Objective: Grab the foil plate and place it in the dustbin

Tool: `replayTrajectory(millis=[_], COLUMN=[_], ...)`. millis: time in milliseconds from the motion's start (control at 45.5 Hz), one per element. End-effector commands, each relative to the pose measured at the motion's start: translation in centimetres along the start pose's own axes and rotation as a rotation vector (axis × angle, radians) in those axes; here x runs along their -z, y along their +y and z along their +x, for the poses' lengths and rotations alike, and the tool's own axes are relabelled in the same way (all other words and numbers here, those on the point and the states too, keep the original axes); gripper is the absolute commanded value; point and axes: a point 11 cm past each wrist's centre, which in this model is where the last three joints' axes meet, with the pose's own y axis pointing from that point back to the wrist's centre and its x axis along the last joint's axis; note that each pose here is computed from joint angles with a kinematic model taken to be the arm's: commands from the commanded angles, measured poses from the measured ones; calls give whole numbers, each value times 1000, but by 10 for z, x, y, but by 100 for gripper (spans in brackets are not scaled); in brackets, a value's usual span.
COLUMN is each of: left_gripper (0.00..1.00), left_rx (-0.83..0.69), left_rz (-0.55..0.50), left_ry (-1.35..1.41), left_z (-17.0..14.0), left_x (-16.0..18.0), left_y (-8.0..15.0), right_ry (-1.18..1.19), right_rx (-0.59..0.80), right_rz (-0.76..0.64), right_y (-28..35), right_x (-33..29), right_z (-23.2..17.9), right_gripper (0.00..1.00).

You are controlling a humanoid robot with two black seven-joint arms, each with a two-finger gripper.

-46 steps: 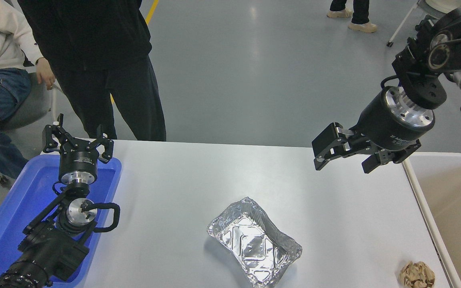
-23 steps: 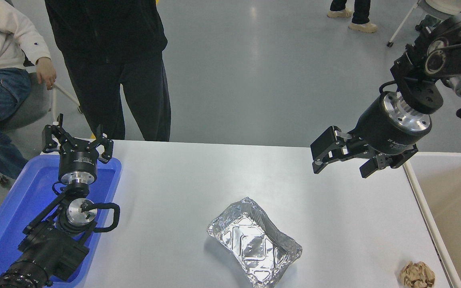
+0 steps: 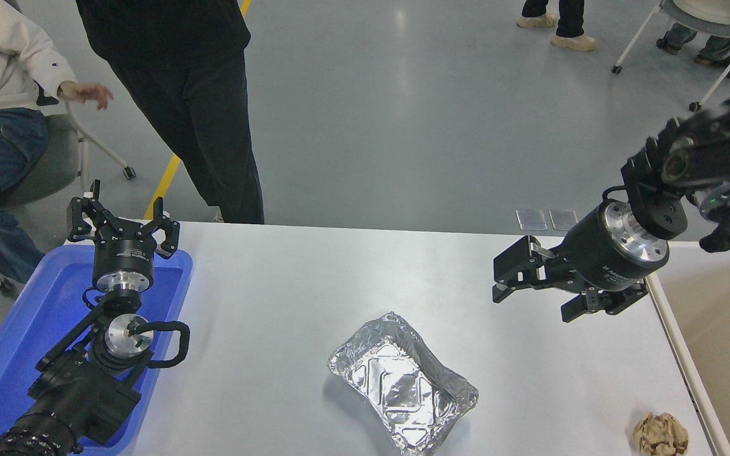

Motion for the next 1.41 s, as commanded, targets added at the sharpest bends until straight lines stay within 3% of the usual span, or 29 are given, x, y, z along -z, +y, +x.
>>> replayTrajectory(millis=[0,571,1385], left_gripper=[99,99,99], left_rx=[0,1,1], left_rz=[0,0,2], left_ry=[0,0,0], left_z=[0,0,0], left_x=[0,0,0], left_y=[0,0,0], right_ry=[-78,-87,-201], right_rx=[11,34,-43], right_rz=[24,19,50], right_y=[-40,-133,-185], right_x=[-18,-14,1], right_z=[-20,-78,-98], right_gripper=[100,100,100])
